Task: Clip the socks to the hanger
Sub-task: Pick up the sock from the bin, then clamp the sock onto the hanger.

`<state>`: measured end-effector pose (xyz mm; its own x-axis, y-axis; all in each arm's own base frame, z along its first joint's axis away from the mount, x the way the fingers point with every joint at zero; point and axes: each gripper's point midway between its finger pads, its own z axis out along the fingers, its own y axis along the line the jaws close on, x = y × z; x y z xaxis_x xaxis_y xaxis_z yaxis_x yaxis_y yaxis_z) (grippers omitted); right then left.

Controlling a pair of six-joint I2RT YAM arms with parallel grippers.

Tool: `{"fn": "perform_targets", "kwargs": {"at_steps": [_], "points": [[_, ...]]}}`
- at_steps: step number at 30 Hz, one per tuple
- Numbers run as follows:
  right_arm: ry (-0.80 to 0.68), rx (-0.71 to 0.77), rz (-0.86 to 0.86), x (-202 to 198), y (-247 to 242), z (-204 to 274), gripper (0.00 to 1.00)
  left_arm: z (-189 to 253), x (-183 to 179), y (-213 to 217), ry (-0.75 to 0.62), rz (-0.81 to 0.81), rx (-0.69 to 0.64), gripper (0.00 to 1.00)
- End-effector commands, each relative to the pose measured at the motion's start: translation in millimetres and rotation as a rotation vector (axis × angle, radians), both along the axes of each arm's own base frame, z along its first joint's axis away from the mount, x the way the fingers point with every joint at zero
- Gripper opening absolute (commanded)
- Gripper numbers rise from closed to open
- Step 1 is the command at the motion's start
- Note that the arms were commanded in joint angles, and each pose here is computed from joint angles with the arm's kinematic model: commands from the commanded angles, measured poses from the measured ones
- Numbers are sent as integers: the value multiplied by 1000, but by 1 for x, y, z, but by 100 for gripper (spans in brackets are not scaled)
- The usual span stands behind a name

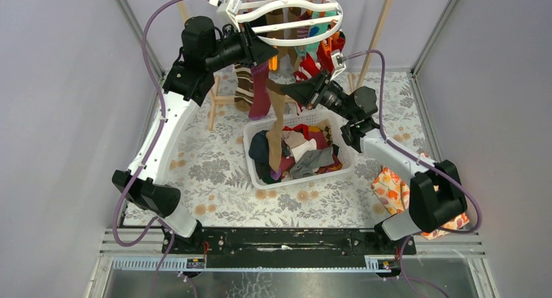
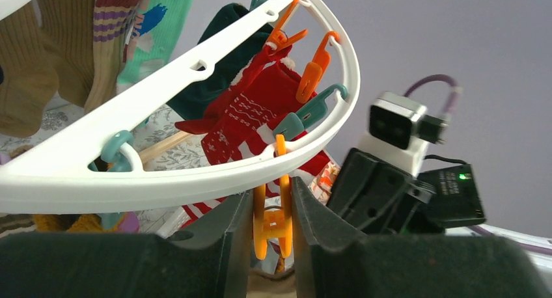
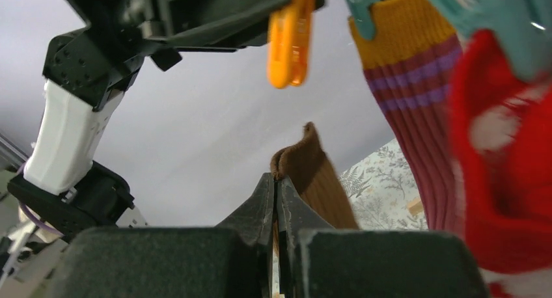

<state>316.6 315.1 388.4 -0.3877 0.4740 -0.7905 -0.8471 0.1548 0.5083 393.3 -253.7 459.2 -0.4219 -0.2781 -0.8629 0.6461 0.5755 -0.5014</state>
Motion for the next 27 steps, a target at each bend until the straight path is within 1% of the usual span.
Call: {"fn": "perform_targets", "kwargs": {"at_steps": [1,7,10,16,19,23,27], "points": [[-90,135,82,-14,-7,43,0,17,-20,-7,-43,-87,-34,0],[-89,155,105,-6,-4,45,0,15,-20,-8,-38,-97,-38,0],[-90,163,84,-2,-5,44,0,11,-18,-8,-31,-96,-37,0],[-95,158,-50,13,-15,44,0,6,-12,-5,-22,-60,-30,0],[-97,121,-107,17,-19,42,0,6,-12,-4,-23,-54,-29,0],[-96,88,-197,20,-28,40,0,4,-6,0,-15,-7,-28,0],[-106,25,-261,20,-23,35,0,-3,0,-1,6,38,-24,0]]}}
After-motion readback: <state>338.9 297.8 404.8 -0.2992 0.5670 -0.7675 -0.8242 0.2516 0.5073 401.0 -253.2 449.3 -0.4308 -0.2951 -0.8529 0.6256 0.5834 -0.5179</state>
